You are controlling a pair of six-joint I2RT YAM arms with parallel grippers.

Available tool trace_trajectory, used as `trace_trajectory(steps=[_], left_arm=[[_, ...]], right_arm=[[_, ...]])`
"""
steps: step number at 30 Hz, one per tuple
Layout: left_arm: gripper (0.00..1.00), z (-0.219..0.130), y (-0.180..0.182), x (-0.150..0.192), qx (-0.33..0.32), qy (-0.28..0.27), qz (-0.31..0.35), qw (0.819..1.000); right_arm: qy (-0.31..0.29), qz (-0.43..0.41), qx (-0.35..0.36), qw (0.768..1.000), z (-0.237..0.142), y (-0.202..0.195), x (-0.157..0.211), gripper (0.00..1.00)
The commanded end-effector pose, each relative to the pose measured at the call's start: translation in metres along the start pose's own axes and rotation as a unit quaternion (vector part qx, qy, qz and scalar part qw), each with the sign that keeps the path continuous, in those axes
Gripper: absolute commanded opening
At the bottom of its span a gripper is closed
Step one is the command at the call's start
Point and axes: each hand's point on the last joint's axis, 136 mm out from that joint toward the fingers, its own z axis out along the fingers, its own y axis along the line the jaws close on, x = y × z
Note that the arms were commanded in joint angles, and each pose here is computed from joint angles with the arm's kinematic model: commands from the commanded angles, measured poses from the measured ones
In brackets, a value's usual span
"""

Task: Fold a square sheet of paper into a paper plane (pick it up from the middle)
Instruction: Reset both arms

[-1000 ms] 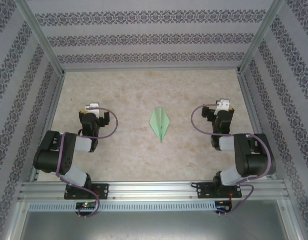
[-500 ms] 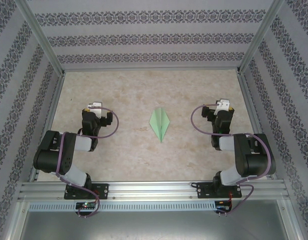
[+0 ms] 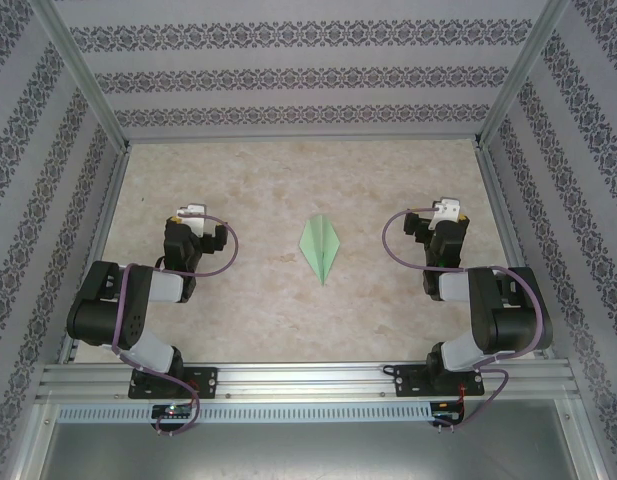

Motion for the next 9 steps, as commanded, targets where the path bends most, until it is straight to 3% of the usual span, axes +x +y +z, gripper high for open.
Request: trace_trajectory(steps=[1,9], left_arm=[[1.0,0.0021,0.0027,-0.0131,0.002,-0.016,0.001,1.0],[1.0,0.0025,0.0032,-0.0129,0.002,-0.015,0.0,1.0]], right_arm=[[-0.017,0.009,-0.004,1.0,0.0005,0.0017,-0.013,0.98],[-0.018,0.009,-0.004,1.0,0.0004,0.0016,-0.0134,0.98]])
